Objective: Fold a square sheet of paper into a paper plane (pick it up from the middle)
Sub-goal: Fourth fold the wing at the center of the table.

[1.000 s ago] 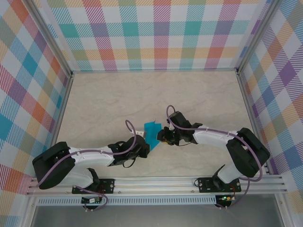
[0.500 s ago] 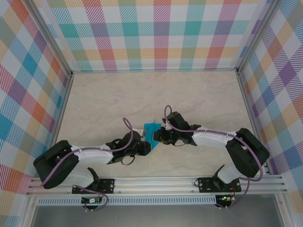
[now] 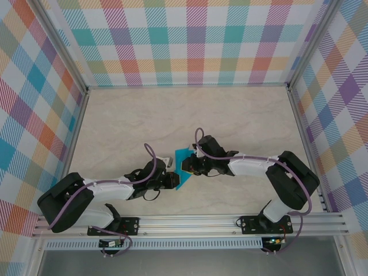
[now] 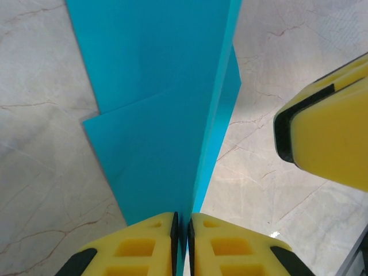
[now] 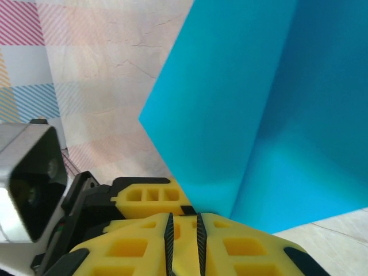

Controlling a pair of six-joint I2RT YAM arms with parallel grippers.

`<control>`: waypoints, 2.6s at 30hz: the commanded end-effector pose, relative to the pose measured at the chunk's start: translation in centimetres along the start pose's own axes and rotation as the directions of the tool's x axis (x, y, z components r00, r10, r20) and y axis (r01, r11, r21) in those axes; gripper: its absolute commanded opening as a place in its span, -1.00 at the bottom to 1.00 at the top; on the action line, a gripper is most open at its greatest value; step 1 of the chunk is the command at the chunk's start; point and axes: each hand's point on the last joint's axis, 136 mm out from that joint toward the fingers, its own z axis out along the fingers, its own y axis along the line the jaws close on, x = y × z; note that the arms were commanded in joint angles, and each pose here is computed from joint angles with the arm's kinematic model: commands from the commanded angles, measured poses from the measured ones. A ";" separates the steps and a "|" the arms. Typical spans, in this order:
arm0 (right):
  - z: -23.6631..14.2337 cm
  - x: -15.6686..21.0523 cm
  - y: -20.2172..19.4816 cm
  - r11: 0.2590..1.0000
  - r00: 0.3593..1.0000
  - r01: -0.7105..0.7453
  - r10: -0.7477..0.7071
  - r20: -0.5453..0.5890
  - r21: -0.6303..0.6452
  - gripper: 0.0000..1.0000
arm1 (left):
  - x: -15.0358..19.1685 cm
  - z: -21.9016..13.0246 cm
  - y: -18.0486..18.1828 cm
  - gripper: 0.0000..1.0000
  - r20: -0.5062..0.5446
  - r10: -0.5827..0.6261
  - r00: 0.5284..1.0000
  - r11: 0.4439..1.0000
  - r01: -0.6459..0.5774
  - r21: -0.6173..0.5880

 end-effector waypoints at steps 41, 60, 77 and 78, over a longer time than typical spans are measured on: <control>0.0 -0.7 0.6 0.999 0.998 -0.036 0.037 0.043 -0.023 -0.56 | -0.9 0.0 -0.8 -0.67 0.012 -0.016 1.000 0.996 0.015 0.087; 0.1 -1.5 2.5 0.995 0.998 -0.002 0.008 0.061 -0.100 -0.74 | -0.9 0.1 -0.4 -0.71 -0.046 -0.083 0.995 0.982 0.089 0.167; 1.7 -1.7 2.1 0.996 0.999 -0.023 0.026 0.028 -0.085 -0.74 | -1.0 0.6 0.4 -0.71 -0.072 -0.128 0.989 0.975 0.139 0.173; 1.8 -1.7 2.0 0.996 0.999 -0.026 0.028 0.026 -0.083 -0.74 | -1.0 0.6 0.4 -0.71 -0.074 -0.127 0.989 0.975 0.138 0.174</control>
